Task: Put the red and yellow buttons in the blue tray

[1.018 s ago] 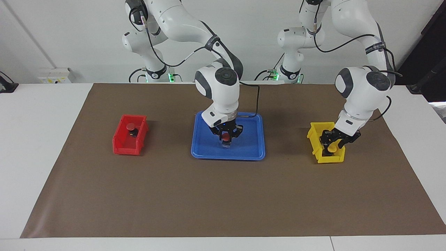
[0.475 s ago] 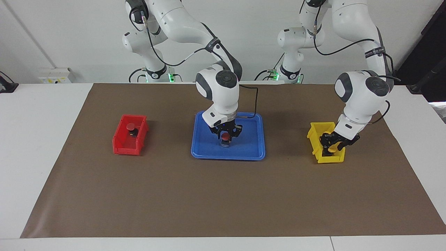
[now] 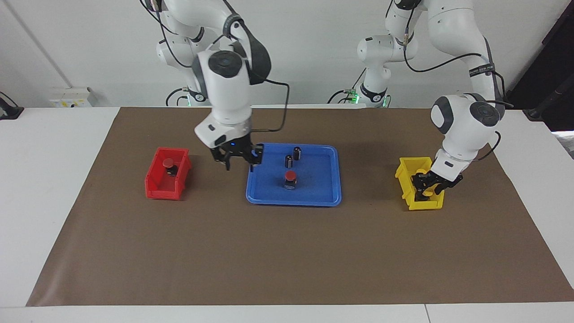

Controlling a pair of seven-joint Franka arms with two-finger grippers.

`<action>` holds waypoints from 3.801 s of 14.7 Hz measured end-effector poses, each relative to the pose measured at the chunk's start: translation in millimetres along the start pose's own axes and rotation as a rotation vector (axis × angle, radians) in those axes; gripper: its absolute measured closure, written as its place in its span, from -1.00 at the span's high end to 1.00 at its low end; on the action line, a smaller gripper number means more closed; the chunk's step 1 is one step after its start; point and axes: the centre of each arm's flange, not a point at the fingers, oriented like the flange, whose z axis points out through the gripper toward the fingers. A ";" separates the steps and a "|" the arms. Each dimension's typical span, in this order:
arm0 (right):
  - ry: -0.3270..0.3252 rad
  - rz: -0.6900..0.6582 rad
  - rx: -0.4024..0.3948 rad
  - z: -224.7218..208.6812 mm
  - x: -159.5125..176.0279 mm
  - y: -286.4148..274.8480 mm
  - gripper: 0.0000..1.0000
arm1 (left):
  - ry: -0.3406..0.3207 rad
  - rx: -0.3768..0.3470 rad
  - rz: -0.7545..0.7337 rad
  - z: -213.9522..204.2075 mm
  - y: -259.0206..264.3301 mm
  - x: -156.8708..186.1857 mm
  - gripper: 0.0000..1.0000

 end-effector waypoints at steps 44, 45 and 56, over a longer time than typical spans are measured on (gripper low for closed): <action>-0.060 -0.066 0.045 134.2 -81.5 189.1 -0.17 | -0.147 0.024 -0.125 -137.4 186.2 -26.9 1.00; -0.065 -0.072 0.044 110.2 -69.6 187.6 -0.17 | -0.149 0.016 -0.073 -148.8 151.3 -22.5 1.00; 0.016 0.127 0.123 27.4 -1.5 -81.2 -0.17 | -0.055 -0.003 -0.015 -56.7 -6.9 -21.8 0.37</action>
